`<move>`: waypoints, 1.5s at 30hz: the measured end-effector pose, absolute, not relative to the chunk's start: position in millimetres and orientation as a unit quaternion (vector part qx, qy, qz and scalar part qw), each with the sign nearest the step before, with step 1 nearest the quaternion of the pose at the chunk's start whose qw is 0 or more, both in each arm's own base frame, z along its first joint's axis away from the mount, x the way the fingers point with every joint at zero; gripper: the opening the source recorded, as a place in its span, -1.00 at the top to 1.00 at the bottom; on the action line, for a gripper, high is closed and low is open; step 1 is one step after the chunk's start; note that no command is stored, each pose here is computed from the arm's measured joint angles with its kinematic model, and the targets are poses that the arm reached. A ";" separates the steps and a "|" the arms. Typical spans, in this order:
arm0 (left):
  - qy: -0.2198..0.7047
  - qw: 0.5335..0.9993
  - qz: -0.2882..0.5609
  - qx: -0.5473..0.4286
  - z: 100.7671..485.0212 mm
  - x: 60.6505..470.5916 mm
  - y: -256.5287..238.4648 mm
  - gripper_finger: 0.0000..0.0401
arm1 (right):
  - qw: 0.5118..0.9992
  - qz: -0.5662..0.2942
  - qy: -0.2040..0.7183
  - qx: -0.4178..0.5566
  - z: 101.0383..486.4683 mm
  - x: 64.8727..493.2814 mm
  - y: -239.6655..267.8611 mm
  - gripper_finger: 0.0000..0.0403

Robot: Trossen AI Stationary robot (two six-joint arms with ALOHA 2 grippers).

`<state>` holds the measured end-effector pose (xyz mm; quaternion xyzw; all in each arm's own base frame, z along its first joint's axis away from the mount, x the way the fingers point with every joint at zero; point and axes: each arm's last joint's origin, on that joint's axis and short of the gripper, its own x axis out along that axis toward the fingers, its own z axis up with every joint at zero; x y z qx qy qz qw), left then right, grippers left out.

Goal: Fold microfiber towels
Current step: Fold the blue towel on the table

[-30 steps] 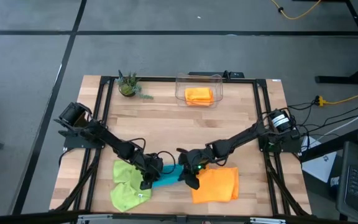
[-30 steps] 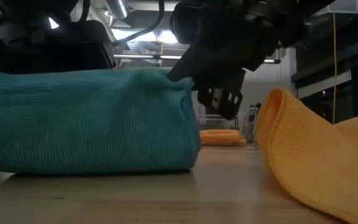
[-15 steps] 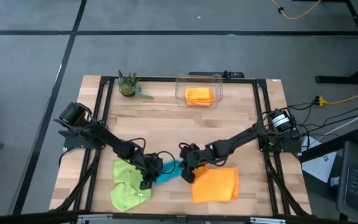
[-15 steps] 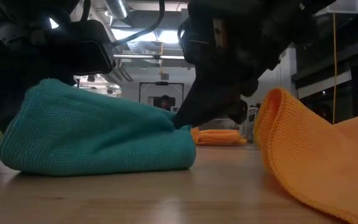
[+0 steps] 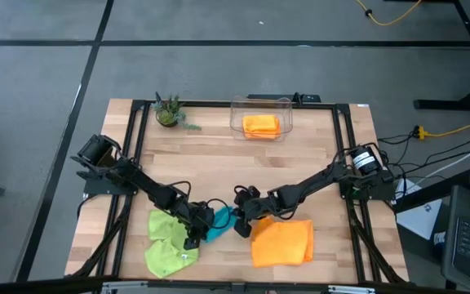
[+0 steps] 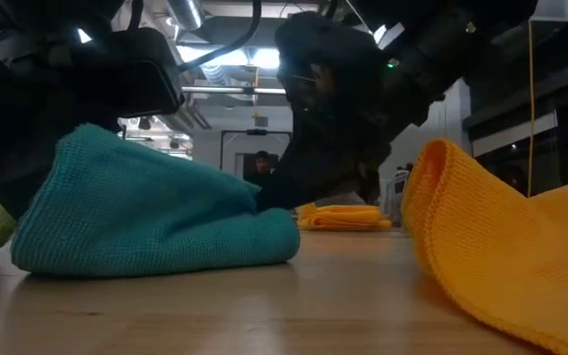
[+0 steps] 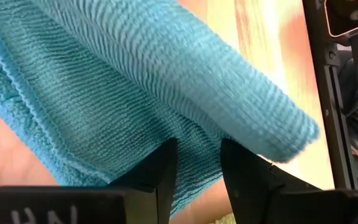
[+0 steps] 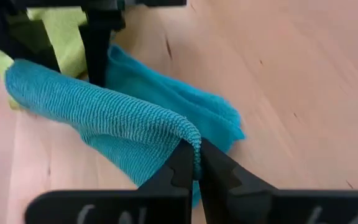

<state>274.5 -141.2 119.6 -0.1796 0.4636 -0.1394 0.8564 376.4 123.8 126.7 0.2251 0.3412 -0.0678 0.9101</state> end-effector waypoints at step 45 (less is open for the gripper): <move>0.458 0.860 -0.136 -0.180 120.8 275.2 -141.6 0.41 | 0.910 -0.078 0.408 -0.001 194.3 412.1 165.6 0.46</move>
